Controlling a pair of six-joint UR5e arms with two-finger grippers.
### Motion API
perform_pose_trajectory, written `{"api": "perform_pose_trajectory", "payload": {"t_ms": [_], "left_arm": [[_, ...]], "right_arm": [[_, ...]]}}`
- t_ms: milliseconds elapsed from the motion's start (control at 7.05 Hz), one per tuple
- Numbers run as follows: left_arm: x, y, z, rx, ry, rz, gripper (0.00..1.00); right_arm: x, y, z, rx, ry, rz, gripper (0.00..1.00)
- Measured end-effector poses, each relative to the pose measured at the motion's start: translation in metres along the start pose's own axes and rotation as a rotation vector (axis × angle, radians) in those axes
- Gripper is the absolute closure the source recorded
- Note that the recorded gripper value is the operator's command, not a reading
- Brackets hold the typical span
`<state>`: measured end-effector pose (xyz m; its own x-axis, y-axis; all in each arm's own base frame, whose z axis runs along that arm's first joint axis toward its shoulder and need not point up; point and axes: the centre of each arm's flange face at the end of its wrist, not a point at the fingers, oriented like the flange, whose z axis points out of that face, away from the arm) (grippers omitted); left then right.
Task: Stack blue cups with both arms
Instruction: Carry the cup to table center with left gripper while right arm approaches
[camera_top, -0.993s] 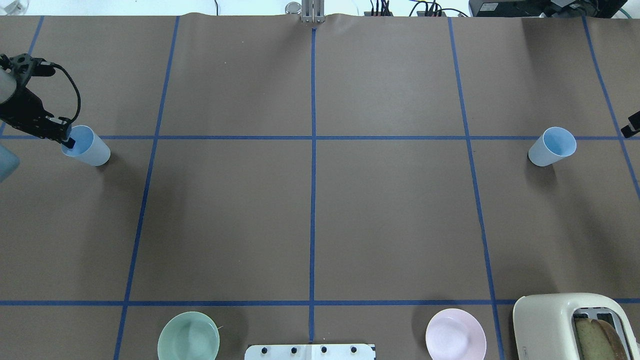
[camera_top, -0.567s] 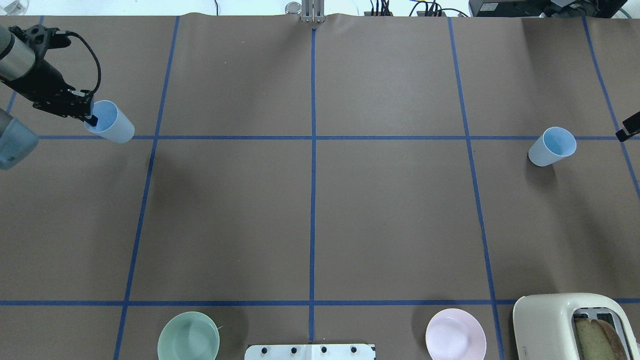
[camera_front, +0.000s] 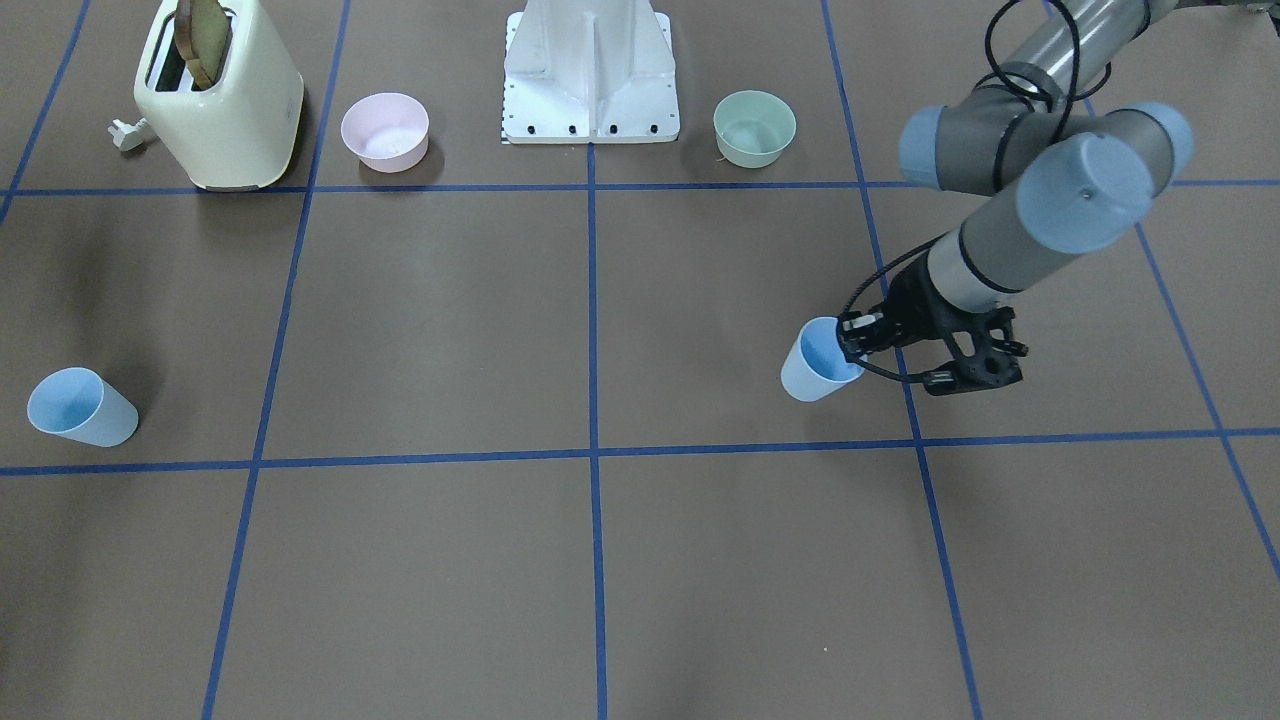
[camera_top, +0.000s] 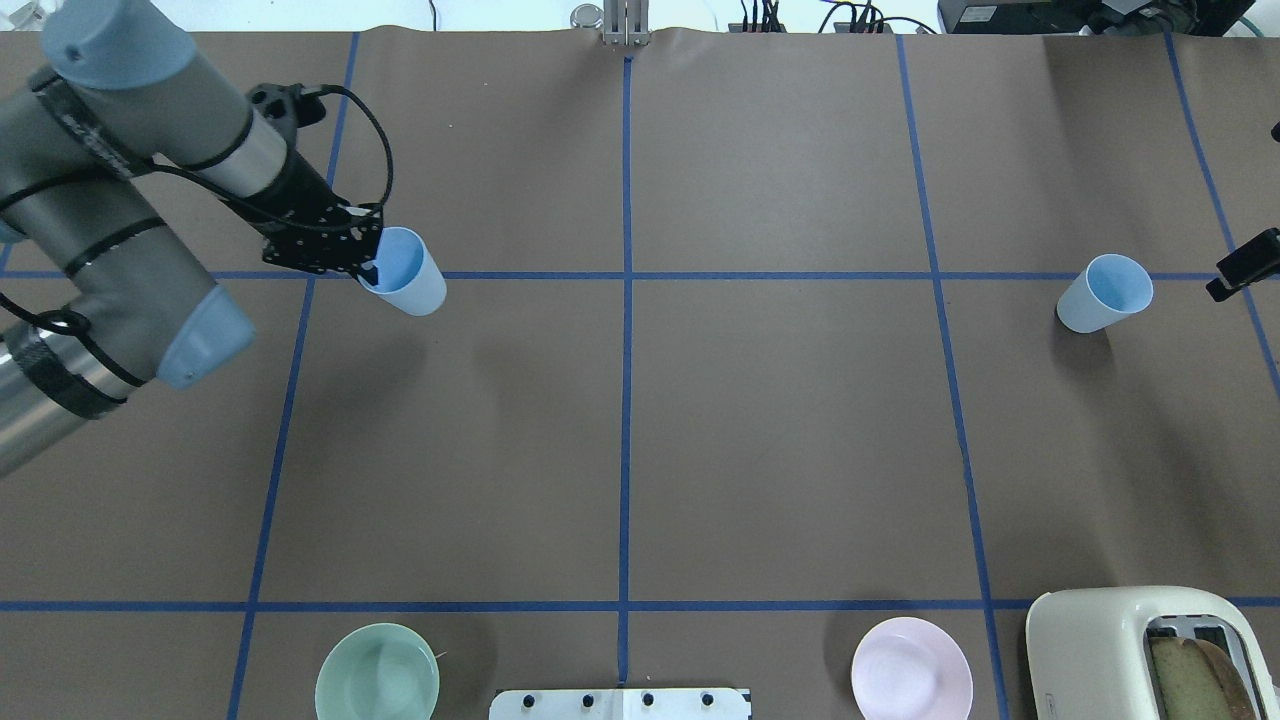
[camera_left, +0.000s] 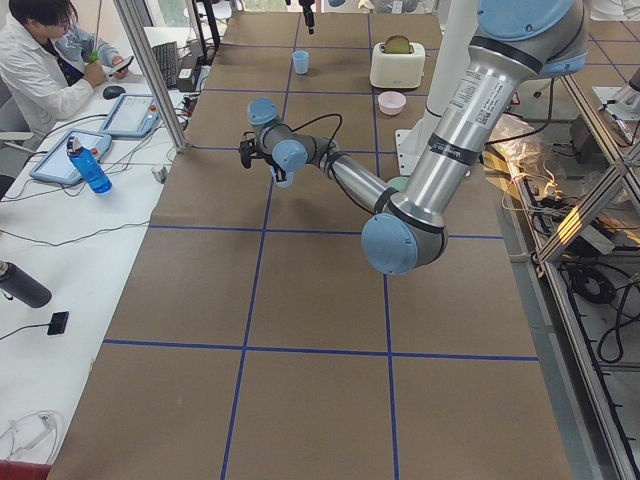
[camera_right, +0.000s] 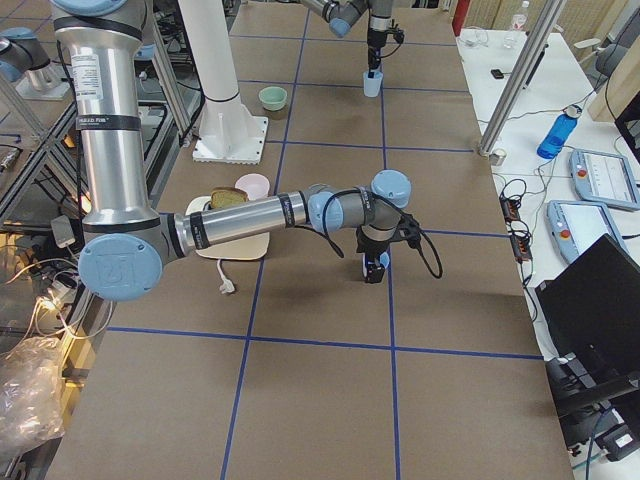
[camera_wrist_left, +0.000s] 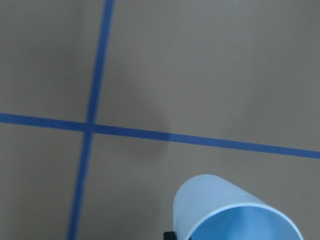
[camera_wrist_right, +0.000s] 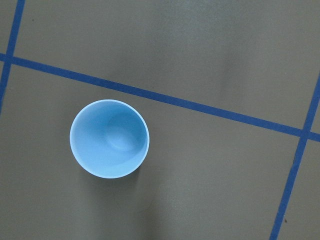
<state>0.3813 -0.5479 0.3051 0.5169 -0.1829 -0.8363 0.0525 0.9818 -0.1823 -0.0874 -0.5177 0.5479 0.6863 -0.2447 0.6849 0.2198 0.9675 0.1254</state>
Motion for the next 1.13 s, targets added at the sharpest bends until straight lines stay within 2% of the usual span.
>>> {"api": "perform_pose_trajectory", "payload": {"t_ms": [284, 567, 1134], "left_arm": [[0.071, 0.035, 0.022, -0.007, 0.020, -0.025, 1.00], [0.130, 0.059, 0.031, 0.011, 0.010, -0.036, 1.00], [0.190, 0.079, 0.062, 0.020, -0.024, 0.004, 1.00]], "right_arm": [[-0.005, -0.020, 0.006, -0.008, -0.001, -0.005, 0.06], [-0.013, -0.041, 0.009, -0.011, -0.001, -0.012, 0.06], [-0.013, -0.056, 0.018, 0.005, -0.002, -0.030, 0.07]]}}
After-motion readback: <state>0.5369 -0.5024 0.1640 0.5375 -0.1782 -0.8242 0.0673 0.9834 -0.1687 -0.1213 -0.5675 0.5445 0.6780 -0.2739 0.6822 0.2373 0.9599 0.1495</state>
